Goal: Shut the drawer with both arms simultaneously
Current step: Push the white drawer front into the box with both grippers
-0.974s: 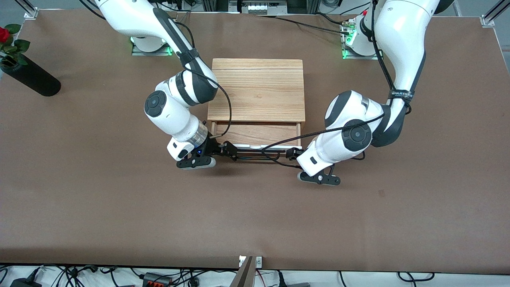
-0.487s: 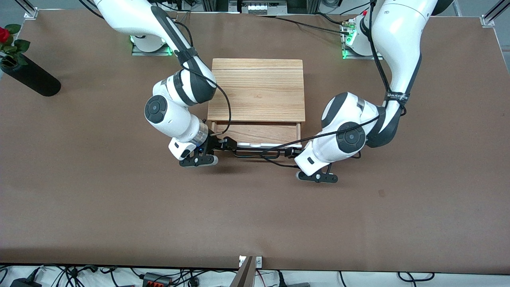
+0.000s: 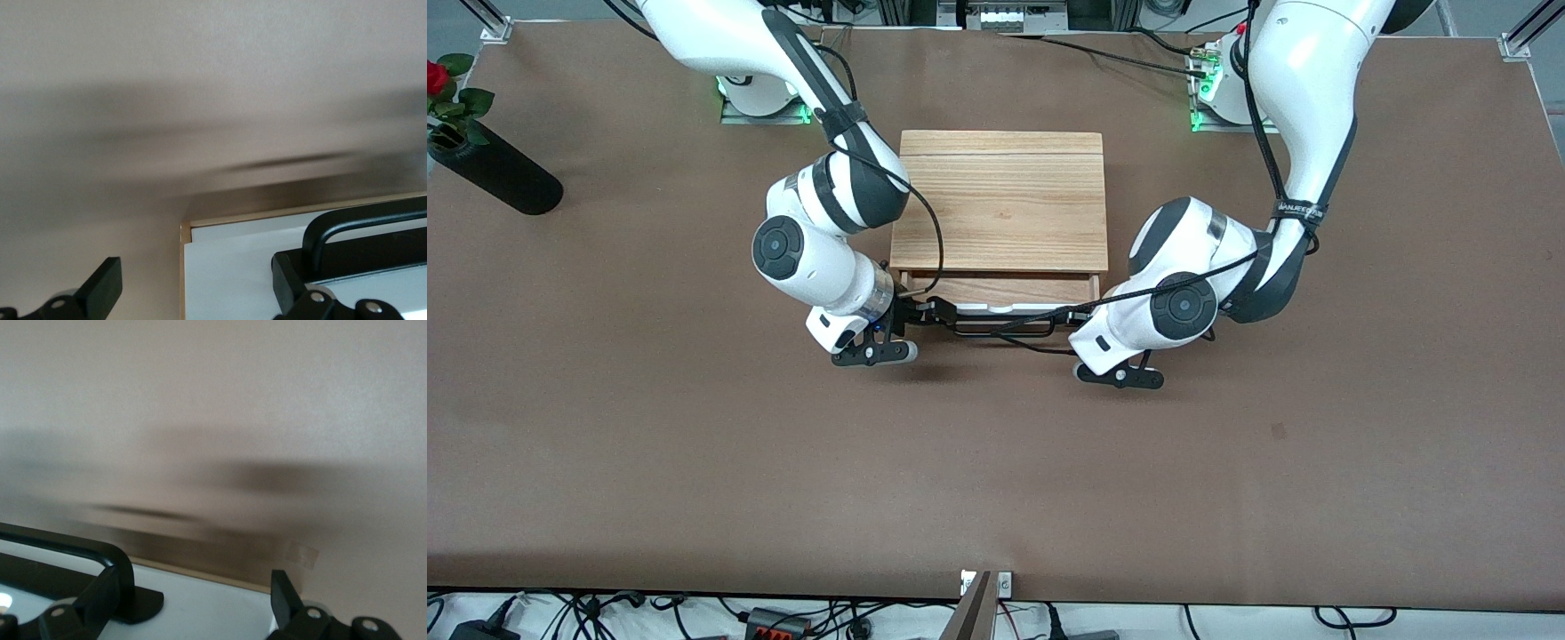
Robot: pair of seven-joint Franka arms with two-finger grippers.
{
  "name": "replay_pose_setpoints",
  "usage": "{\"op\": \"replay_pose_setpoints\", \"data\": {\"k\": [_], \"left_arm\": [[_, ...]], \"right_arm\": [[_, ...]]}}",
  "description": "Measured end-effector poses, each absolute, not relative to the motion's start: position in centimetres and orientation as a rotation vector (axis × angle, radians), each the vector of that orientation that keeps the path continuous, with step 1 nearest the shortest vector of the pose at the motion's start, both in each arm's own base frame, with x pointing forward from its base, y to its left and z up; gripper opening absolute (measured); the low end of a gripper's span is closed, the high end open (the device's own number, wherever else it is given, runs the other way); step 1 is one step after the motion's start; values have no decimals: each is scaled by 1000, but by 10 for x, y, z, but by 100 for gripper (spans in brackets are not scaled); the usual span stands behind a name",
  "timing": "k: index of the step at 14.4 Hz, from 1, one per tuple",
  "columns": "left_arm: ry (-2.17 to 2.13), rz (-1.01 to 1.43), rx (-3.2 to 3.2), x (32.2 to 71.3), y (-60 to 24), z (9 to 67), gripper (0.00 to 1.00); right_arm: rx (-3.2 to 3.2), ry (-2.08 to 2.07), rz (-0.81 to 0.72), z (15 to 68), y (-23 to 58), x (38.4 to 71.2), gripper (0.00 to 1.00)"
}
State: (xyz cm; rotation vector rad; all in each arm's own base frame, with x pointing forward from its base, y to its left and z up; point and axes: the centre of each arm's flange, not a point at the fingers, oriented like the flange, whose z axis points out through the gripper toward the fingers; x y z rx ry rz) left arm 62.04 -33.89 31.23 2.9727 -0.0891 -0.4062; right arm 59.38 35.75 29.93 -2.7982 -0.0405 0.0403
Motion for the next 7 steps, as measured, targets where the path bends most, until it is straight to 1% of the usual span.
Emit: {"op": "replay_pose_setpoints", "data": {"k": [7], "left_arm": [[-117,-495,2972,603,-352,313,100]], "right_arm": [[-2815,-64,213,299,355,581,100]]}}
